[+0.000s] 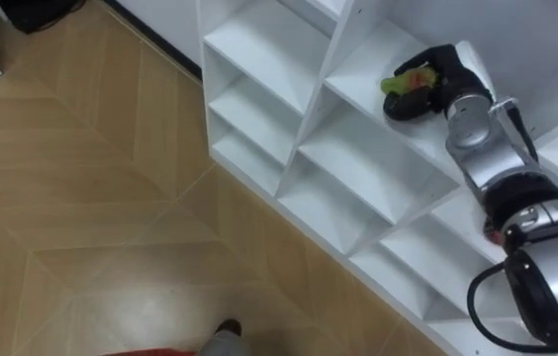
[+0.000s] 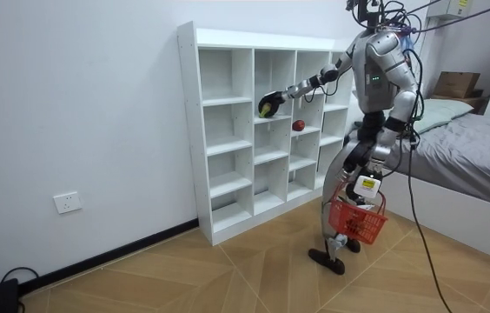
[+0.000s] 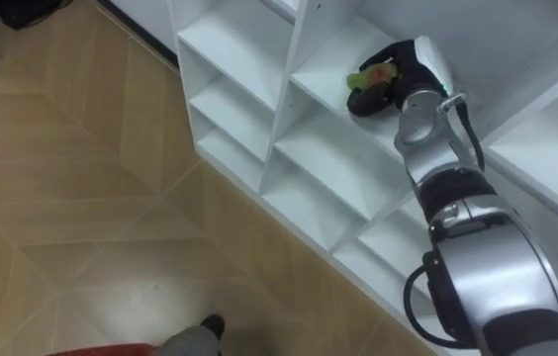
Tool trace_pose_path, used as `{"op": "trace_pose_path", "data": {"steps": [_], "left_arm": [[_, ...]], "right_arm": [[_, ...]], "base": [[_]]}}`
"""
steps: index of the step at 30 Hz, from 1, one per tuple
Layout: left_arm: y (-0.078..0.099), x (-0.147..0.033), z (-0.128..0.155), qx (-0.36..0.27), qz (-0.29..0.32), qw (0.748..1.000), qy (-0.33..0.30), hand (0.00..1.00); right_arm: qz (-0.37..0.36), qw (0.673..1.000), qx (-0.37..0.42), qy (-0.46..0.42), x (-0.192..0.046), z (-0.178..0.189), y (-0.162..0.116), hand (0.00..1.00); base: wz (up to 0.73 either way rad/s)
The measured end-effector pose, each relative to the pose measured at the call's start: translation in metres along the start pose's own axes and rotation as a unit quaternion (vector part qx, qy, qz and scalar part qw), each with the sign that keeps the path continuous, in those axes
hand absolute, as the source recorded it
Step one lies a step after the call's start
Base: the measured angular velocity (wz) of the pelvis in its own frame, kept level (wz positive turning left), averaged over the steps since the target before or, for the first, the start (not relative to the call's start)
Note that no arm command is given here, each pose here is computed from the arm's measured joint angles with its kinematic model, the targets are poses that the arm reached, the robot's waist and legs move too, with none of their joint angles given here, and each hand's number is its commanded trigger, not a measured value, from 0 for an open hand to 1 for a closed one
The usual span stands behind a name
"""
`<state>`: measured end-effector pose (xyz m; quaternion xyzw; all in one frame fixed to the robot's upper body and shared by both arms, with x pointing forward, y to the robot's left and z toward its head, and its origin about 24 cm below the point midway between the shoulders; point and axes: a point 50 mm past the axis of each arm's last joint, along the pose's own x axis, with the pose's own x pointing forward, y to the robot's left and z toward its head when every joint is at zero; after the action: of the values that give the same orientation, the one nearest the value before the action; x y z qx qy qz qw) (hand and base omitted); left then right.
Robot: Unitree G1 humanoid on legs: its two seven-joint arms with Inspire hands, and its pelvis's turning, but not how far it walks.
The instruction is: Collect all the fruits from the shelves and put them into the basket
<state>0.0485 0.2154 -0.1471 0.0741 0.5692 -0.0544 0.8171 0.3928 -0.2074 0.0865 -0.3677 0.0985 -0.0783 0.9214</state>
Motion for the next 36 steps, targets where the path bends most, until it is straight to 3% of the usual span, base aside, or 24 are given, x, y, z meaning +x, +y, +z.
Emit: {"op": "trace_pose_path", "data": {"steps": [8, 15, 23, 29, 31, 32, 34, 36], "left_arm": [[0.008, 0.002, 0.017, 0.020, 0.021, 0.999, -0.023, 1.00], [0.019, 0.001, 0.043, 0.011, 0.063, 0.996, -0.069, 1.00], [0.026, -0.002, 0.048, 0.061, 0.082, 0.992, -0.070, 1.00], [0.033, -0.005, 0.050, 0.104, 0.096, 0.988, -0.060, 1.00], [0.037, -0.009, 0.063, 0.084, 0.116, 0.986, -0.090, 1.00], [0.035, -0.014, 0.083, 0.038, 0.119, 0.982, -0.141, 1.00], [0.004, -0.016, 0.117, -0.058, 0.062, 0.968, -0.236, 1.00], [-0.020, -0.016, 0.133, -0.096, 0.011, 0.957, -0.273, 1.00]], "right_arm": [[-0.012, 0.999, 0.029, -0.015, 0.002, 0.007, -0.010, 1.00], [0.019, 0.999, 0.038, -0.033, 0.003, 0.017, -0.009, 1.00], [0.062, 0.997, 0.023, -0.037, 0.003, 0.021, -0.005, 1.00], [0.092, 0.990, 0.006, -0.104, -0.002, 0.054, 0.006, 1.00], [0.096, 0.987, 0.010, -0.129, -0.006, 0.062, 0.005, 1.00], [0.101, 0.984, 0.017, -0.144, -0.009, 0.066, 0.009, 1.00], [0.129, 0.979, 0.020, -0.155, -0.015, 0.073, 0.024, 1.00], [0.147, 0.977, 0.017, -0.156, -0.021, 0.071, 0.036, 1.00]], "base": [[0.00], [0.01], [-0.01], [-0.15], [-0.02], [-0.05], [-0.19], [-0.17]]}}
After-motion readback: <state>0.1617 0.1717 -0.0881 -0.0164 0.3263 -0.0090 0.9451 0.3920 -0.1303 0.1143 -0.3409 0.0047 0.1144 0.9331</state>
